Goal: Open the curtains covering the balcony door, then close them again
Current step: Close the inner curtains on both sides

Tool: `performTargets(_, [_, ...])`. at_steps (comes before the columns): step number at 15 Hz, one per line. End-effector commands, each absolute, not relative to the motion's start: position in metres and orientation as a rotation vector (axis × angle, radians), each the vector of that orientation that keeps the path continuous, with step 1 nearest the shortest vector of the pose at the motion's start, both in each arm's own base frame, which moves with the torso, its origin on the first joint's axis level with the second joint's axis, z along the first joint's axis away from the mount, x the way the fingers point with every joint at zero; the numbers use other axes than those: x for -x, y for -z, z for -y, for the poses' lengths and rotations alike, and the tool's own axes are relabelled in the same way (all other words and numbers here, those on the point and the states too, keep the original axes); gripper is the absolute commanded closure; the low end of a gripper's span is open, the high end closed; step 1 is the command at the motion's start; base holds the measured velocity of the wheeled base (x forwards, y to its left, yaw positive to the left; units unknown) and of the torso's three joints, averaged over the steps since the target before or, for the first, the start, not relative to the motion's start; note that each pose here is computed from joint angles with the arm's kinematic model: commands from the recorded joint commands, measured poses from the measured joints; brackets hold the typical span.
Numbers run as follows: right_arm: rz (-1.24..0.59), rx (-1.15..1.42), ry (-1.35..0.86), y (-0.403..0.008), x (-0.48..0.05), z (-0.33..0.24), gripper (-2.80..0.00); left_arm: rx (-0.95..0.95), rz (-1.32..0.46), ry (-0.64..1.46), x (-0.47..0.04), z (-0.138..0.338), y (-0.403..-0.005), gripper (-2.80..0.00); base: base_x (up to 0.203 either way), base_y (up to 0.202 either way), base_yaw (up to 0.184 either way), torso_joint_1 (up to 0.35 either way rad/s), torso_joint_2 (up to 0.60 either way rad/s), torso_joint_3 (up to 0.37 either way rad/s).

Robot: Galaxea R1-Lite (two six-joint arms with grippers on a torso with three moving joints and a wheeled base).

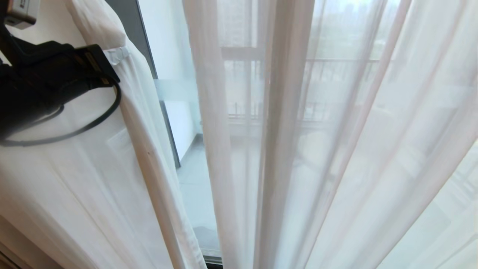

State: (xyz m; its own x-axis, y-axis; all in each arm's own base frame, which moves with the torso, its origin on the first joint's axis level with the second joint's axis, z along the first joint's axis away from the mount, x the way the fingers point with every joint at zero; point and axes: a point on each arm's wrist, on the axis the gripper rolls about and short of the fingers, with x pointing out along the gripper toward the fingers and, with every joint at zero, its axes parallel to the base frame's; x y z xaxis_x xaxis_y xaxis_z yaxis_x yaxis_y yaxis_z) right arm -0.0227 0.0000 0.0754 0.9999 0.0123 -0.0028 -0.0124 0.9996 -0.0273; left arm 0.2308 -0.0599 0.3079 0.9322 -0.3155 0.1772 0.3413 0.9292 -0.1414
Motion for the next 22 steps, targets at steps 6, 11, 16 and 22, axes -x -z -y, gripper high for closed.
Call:
performTargets(6, [-0.001,0.028,-0.012,-0.0755,0.0227,0.0000,0.00,0.173,0.161,0.343,-0.2292,0.0600,-0.3094,0.00,0.000,-0.189,0.001,0.003,0.00,0.002])
performTargets(11, [-0.003,0.028,-0.012,-0.0754,0.0227,0.0000,0.00,0.173,0.161,0.345,-0.2291,0.0601,-0.3094,0.00,0.000,-0.189,0.000,0.004,0.00,0.002])
performTargets(16, [-0.003,0.028,-0.012,-0.0754,0.0227,0.0000,0.00,0.173,0.160,0.344,-0.2292,0.0599,-0.3093,0.00,0.000,-0.190,0.000,-0.002,0.00,0.002])
performTargets(22, [-0.003,0.028,-0.012,-0.0754,0.0227,0.0000,0.00,0.173,0.160,0.346,-0.2291,0.0601,-0.3092,0.00,0.000,-0.188,-0.001,0.001,0.00,0.001])
